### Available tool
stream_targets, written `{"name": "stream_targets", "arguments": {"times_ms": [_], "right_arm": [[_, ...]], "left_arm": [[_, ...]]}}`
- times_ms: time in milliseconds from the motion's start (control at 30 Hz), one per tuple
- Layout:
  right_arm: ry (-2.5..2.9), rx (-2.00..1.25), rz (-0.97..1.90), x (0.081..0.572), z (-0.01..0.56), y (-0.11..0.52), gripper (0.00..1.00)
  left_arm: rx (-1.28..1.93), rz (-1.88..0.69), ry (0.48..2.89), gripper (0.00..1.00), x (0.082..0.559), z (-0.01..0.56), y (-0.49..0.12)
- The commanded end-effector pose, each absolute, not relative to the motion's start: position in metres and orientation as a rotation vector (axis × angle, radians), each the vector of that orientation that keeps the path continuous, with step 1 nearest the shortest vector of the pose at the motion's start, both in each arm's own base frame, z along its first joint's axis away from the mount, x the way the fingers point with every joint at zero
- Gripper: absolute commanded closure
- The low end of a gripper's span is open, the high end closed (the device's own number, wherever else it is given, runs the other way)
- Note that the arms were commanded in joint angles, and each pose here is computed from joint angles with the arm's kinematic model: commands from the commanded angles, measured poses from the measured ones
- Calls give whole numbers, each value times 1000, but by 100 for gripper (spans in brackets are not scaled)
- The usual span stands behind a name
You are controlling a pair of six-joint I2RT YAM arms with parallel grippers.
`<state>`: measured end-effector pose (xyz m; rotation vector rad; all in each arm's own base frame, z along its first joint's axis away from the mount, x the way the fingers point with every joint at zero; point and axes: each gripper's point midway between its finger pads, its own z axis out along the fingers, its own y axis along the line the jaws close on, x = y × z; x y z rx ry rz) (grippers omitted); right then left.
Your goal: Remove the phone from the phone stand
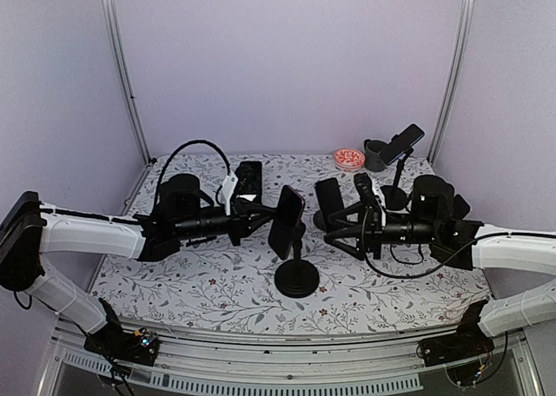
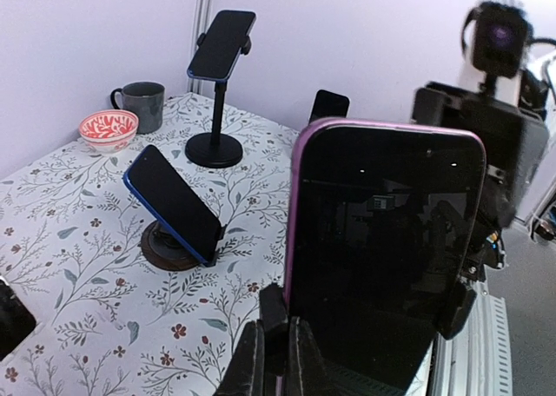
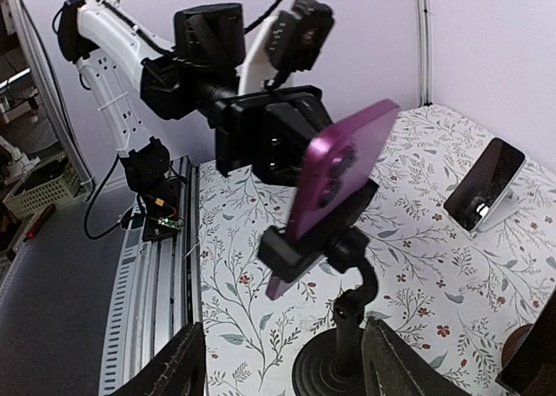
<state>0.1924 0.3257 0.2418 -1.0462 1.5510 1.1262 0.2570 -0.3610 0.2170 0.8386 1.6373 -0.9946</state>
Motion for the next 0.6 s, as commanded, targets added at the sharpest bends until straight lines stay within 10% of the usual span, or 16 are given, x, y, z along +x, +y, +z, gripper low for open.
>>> {"name": "stream_targets", "arguments": {"times_ms": [0,567], "right_arm": [[1444,-1013,860,199,252,315,36],[1201,-1166,247,219,245,358,41]], "left_arm": [[757,-994,1557,100,263,248,-362],[762,-968,1628,100,265,244,-363]]}}
